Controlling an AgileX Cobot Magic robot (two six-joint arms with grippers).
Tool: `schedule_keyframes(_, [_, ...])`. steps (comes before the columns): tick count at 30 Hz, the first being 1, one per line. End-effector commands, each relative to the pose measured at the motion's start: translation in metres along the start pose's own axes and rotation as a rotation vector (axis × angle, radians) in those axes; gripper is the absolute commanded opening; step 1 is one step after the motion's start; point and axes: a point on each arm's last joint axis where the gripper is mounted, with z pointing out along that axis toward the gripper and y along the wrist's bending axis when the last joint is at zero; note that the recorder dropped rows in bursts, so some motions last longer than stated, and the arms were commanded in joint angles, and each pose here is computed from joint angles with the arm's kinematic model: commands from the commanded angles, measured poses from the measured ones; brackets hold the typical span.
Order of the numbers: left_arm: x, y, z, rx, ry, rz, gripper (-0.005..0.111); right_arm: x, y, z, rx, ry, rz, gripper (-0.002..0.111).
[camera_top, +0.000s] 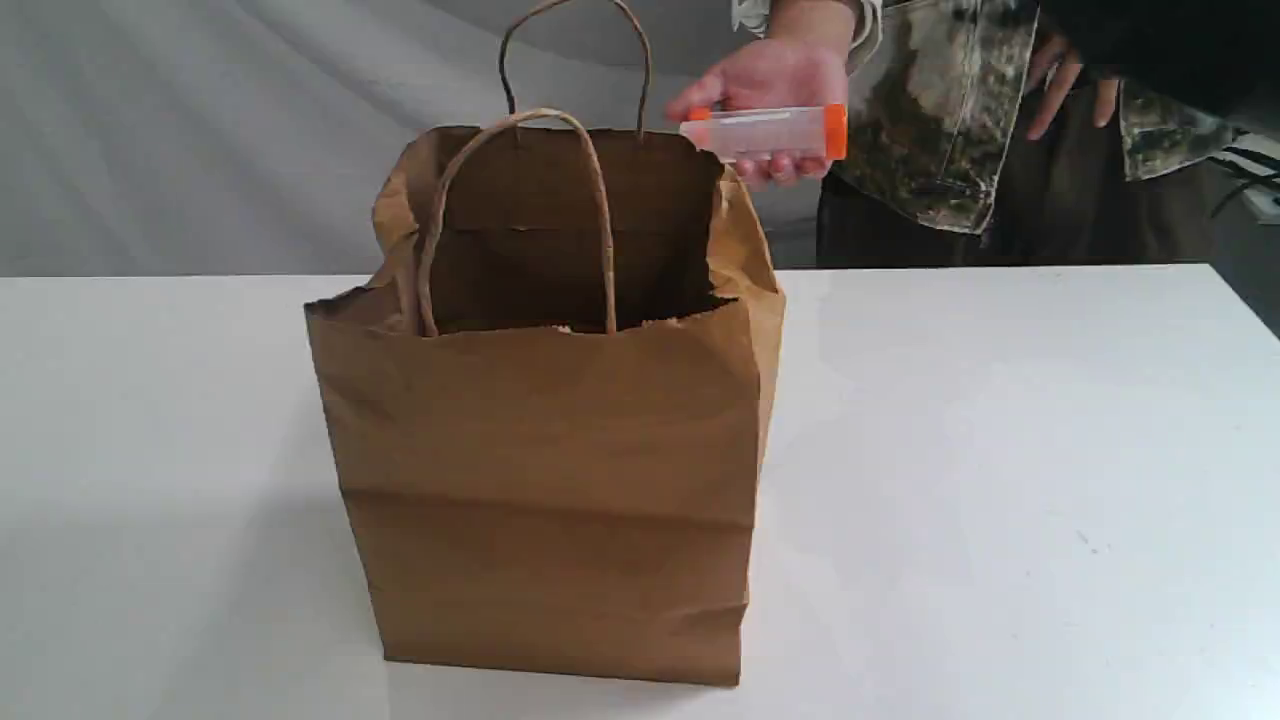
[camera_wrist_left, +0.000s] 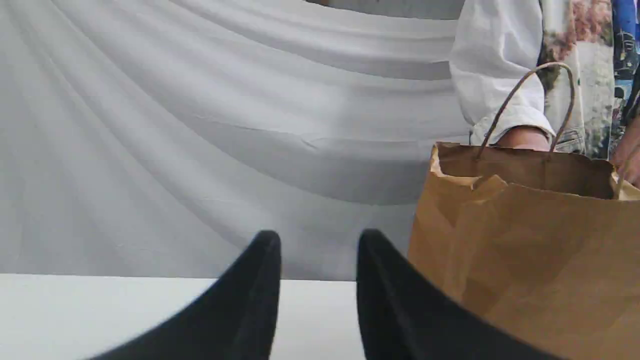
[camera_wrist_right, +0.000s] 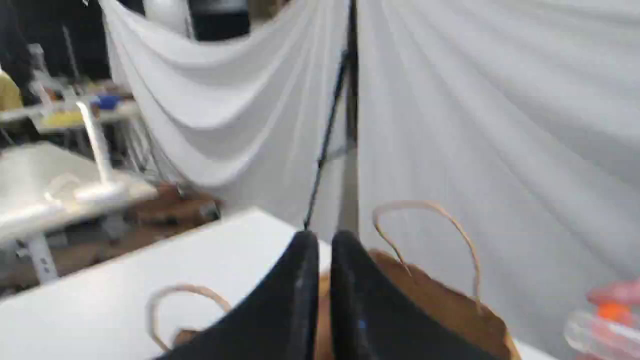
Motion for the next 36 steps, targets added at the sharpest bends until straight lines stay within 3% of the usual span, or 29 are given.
schedule_keyframes(1, [0.001, 0.0, 0.0, 0.004, 0.002, -0.021, 0.029, 0.006, -0.027, 0.021, 0.12, 0.207, -0.021, 0.02])
schedule_keyframes(7, [0.001, 0.0, 0.0, 0.004, 0.002, -0.021, 0.029, 0.015, -0.046, 0.049, 0.104, 0.256, 0.184, 0.062])
schedule_keyframes(9, [0.001, 0.0, 0.0, 0.004, 0.002, -0.021, 0.029, 0.022, -0.052, 0.059, 0.088, 0.28, 0.254, 0.068])
schedule_keyframes(15, [0.001, 0.0, 0.0, 0.004, 0.002, -0.021, 0.029, 0.051, -0.078, 0.089, 0.112, 0.344, 0.402, 0.068])
schedule_keyframes(23, [0.001, 0.0, 0.0, 0.004, 0.002, -0.053, 0.029, 0.081, -0.108, 0.112, 0.205, 0.381, 0.428, 0.072])
schedule_keyframes(30, [0.001, 0.0, 0.0, 0.005, 0.002, -0.067, 0.029, 0.111, -0.106, 0.12, 0.076, 0.477, 0.426, 0.073])
schedule_keyframes(36, [0.001, 0.0, 0.0, 0.005, 0.003, -0.061, 0.029, 0.135, -0.124, 0.125, 0.19, 0.503, 0.421, 0.073])
